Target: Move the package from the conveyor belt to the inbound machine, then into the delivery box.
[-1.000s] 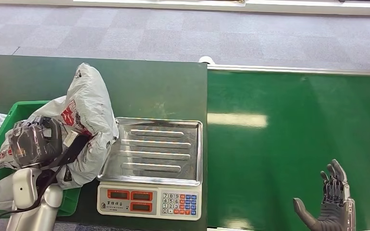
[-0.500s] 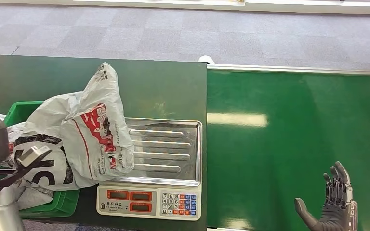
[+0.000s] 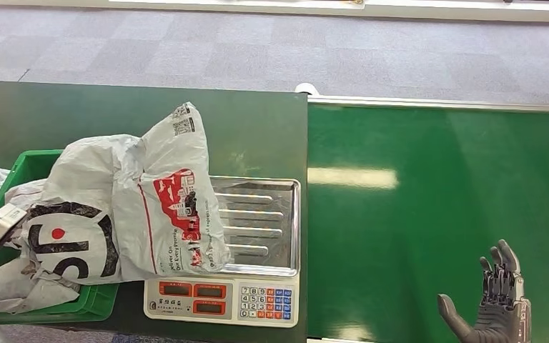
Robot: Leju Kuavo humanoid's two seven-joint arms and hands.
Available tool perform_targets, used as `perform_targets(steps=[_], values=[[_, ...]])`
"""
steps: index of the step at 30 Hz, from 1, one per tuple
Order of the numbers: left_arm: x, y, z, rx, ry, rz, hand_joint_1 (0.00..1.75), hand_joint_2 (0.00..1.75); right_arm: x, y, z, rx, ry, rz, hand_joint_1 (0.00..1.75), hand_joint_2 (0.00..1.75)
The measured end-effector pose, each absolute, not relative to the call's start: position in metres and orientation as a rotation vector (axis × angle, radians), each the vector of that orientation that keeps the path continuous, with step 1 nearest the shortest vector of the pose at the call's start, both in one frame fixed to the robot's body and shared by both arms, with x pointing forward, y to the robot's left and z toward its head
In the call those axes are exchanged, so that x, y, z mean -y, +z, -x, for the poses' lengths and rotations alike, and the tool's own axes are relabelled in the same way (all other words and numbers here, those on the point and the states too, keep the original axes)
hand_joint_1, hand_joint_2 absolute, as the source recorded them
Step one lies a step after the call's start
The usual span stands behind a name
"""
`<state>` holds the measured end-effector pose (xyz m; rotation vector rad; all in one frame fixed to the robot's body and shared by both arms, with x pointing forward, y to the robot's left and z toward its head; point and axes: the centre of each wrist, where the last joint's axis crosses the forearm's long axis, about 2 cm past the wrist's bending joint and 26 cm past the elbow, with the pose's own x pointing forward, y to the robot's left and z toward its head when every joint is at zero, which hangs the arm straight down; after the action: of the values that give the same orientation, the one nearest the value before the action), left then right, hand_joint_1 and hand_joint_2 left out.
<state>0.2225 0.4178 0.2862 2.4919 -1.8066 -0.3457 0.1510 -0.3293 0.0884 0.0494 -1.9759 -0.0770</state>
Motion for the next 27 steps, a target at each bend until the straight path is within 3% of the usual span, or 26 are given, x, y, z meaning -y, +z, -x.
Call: perform_targets(steps=[2,3,8,12,14,18,22,27], values=[[-0.419,0.285,-0.222,1.848,-0.27,-2.462,0.1,0.0,0.329,0.088,-0.151,1.975,-0.075,-0.053,0.0,1.75],[-0.419,0.283,-0.223,1.883,-0.216,-2.432,0.0,0.0,0.329,0.088,-0.151,1.975,-0.073,-0.054,0.0,1.75],[-0.406,0.257,-0.234,2.133,0.06,-2.088,0.0,0.0,0.329,0.089,-0.152,1.977,-0.072,-0.057,0.0,1.75],[-0.373,0.231,-0.254,2.415,0.235,-1.497,0.0,0.0,0.329,0.09,-0.154,1.984,-0.069,-0.069,0.0,1.75],[-0.345,0.219,-0.265,2.48,0.055,-1.217,0.0,0.0,0.33,0.091,-0.158,1.993,-0.065,-0.075,0.0,1.75],[-0.297,0.183,-0.275,2.288,-0.661,-0.931,0.0,0.0,0.335,0.091,-0.164,2.004,-0.042,-0.091,0.0,1.75],[-0.273,0.146,-0.271,2.103,-1.003,-0.785,0.0,1.75,0.34,0.089,-0.168,1.999,-0.018,-0.098,0.0,1.75],[-0.267,0.122,-0.265,1.97,-1.155,-0.651,0.0,1.75,0.343,0.087,-0.172,1.991,-0.001,-0.103,0.0,1.75]])
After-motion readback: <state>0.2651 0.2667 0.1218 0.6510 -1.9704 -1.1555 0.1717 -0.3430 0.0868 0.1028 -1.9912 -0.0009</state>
